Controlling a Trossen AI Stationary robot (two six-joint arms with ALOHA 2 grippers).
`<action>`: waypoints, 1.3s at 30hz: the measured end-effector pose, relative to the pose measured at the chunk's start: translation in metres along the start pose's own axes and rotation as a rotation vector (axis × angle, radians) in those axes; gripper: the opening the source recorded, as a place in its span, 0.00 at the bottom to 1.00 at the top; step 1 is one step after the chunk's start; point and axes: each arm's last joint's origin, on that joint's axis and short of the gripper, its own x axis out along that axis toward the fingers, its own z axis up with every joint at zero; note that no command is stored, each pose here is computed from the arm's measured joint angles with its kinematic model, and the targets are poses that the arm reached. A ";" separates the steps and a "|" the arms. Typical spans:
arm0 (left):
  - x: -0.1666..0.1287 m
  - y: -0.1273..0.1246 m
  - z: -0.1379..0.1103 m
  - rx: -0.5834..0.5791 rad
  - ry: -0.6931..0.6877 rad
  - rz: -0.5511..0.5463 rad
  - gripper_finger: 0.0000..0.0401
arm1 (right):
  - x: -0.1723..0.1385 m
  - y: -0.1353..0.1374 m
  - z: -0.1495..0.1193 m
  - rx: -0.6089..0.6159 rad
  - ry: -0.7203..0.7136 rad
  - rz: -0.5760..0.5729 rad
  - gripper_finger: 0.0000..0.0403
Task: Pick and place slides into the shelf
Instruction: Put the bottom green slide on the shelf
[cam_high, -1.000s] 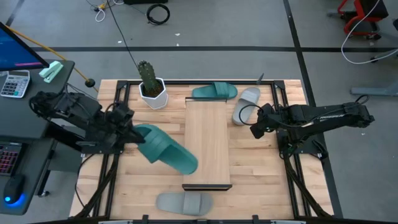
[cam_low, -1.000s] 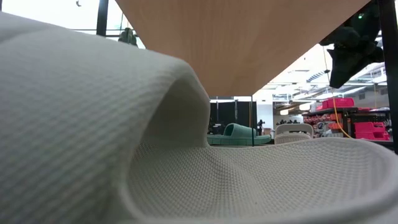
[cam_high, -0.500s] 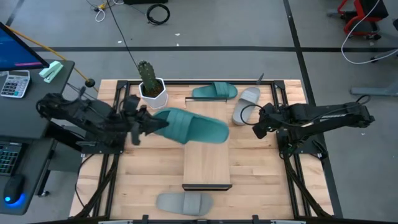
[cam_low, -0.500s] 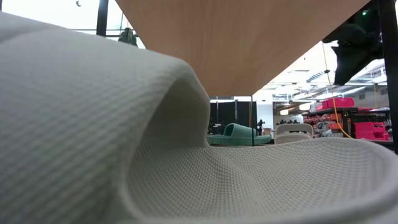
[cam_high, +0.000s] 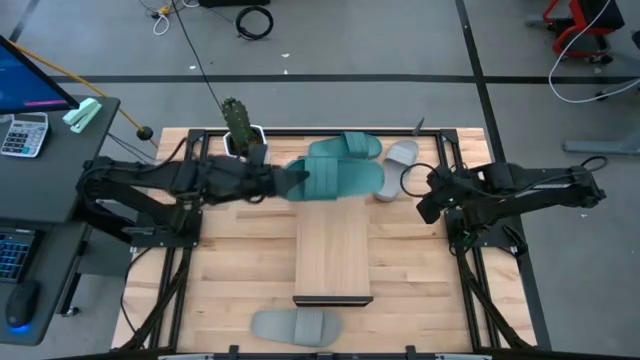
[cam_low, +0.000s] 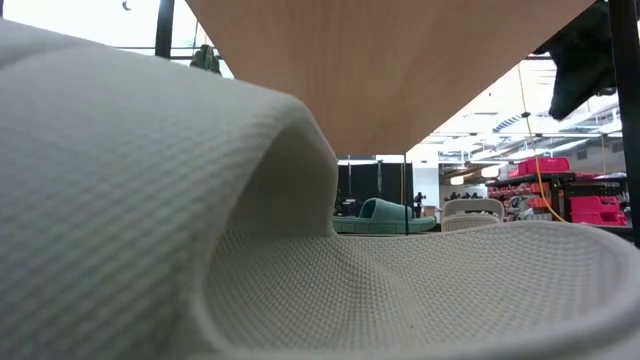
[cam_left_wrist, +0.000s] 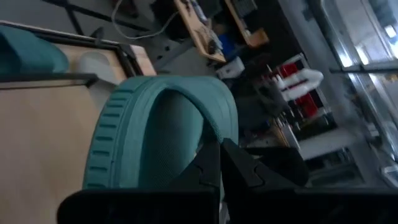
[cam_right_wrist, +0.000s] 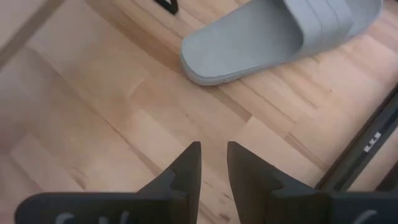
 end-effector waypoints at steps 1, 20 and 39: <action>0.004 0.003 0.003 -0.007 0.004 0.006 0.01 | -0.002 -0.002 -0.001 -0.008 -0.006 0.009 0.21; 0.060 0.048 0.029 -0.093 0.164 0.128 0.01 | -0.020 -0.018 -0.008 -0.038 -0.169 0.030 0.20; 0.069 0.075 0.030 -0.013 0.253 0.298 0.01 | -0.020 -0.018 -0.008 -0.035 -0.178 0.019 0.20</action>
